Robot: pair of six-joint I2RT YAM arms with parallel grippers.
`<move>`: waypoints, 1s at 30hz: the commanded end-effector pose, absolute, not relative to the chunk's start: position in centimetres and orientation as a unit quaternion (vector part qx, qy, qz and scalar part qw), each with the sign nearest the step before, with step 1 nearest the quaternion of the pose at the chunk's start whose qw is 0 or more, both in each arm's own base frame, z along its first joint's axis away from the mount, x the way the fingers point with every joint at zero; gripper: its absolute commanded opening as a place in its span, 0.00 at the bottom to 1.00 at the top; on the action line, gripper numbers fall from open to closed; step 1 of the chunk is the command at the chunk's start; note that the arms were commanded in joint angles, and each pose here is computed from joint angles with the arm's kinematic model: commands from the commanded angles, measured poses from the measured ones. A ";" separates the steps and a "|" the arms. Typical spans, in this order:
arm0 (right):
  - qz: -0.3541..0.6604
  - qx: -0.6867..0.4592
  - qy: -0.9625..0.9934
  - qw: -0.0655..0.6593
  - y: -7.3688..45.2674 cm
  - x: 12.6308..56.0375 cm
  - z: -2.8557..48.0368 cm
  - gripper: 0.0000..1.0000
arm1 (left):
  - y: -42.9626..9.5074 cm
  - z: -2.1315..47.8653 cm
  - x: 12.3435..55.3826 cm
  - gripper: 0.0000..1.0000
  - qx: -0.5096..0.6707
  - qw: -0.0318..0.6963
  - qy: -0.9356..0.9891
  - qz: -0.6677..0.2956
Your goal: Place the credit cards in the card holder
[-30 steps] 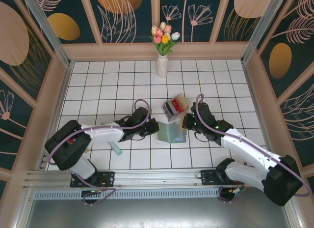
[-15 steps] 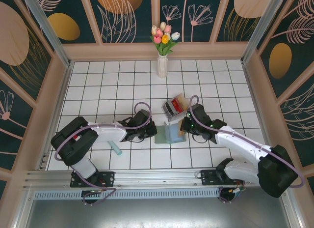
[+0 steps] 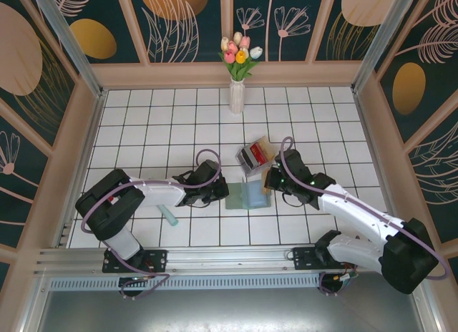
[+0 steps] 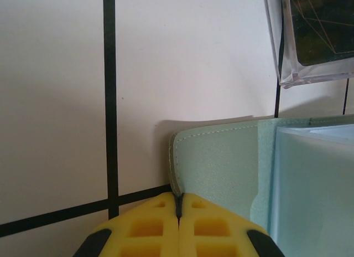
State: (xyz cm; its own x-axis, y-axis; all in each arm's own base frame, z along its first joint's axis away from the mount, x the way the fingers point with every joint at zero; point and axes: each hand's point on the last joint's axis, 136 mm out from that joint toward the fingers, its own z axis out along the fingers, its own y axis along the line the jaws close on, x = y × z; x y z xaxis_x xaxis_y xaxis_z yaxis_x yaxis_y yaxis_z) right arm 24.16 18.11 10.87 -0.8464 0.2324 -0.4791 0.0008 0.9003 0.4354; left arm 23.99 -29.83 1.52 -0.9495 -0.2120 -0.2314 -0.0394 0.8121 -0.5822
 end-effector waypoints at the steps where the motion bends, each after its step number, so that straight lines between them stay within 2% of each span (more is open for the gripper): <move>1: 0.187 0.060 0.940 0.279 17.2 24.3 10.8 0.00 | -29.0 0.2 23.4 0.00 -0.058 0.138 0.950 -0.273; 21: 0.160 0.043 0.952 0.258 16.9 23.6 7.6 0.00 | -28.9 0.1 23.3 0.00 -0.059 0.138 0.951 -0.272; 30: 0.224 0.035 0.943 0.244 19.4 23.4 7.2 0.00 | -29.2 0.2 23.4 0.00 -0.058 0.136 0.950 -0.276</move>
State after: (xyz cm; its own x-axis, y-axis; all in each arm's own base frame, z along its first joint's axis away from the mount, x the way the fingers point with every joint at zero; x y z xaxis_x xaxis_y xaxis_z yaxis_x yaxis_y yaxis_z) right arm 23.60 17.89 7.16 -0.8713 0.1810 -0.4562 -0.0073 0.9246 0.3808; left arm 24.02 -29.80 1.51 -0.9488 -0.2132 -0.2332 -0.0398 0.8128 -0.5811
